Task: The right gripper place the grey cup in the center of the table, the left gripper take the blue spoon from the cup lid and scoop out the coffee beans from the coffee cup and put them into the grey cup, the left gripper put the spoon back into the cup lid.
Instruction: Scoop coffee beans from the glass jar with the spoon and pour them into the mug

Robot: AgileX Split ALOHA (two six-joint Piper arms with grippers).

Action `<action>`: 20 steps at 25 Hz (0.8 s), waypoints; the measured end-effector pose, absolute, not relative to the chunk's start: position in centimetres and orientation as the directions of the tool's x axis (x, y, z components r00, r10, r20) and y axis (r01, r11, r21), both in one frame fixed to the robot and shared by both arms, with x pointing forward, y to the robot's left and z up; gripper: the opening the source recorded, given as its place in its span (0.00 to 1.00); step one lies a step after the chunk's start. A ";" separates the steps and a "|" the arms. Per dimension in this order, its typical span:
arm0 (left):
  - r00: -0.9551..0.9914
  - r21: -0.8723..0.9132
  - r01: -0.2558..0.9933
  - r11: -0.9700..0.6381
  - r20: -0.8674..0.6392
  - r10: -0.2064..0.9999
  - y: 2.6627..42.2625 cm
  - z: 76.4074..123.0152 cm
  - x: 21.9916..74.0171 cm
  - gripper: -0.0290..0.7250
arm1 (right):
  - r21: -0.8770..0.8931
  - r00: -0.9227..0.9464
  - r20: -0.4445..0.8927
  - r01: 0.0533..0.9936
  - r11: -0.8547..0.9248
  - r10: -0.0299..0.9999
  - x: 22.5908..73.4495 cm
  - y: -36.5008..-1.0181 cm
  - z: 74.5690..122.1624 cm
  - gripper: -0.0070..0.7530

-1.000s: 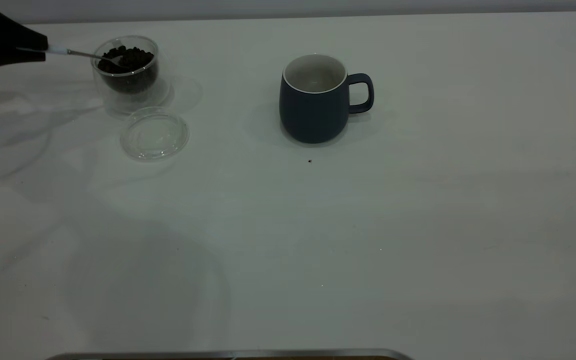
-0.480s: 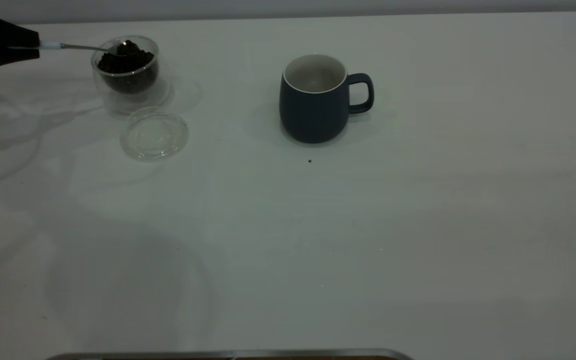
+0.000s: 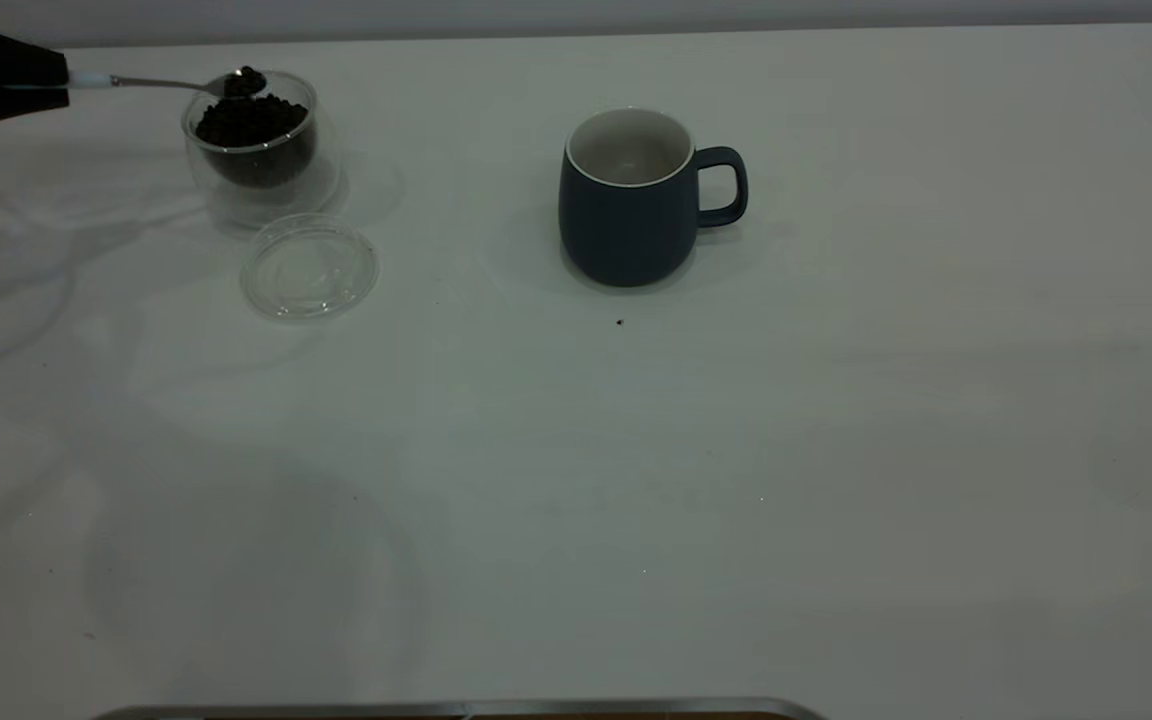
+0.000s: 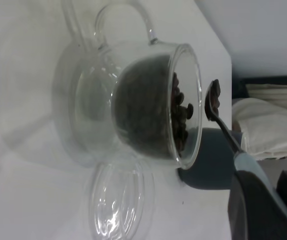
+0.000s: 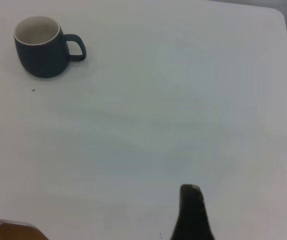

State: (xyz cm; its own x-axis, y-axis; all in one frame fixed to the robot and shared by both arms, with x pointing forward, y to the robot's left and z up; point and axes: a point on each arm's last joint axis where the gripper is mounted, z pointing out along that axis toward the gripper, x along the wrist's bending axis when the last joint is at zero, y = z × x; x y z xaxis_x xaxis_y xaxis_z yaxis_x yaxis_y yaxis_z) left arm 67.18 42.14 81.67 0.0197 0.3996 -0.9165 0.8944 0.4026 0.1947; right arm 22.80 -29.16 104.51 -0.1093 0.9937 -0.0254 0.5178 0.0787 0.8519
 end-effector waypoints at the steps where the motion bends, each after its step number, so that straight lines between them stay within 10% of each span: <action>1: 0.020 0.195 0.895 0.402 -0.916 0.400 42.1 81.7 67.2 0.21 | 0.852 -0.109 -0.025 0.518 0.079 0.994 22.8 -29.2 104.5 0.79; 20: 0.072 0.185 0.942 0.280 -0.926 0.371 34.8 81.8 68.8 0.21 | 0.852 -0.109 -0.025 0.518 0.079 0.994 22.8 -29.2 104.5 0.79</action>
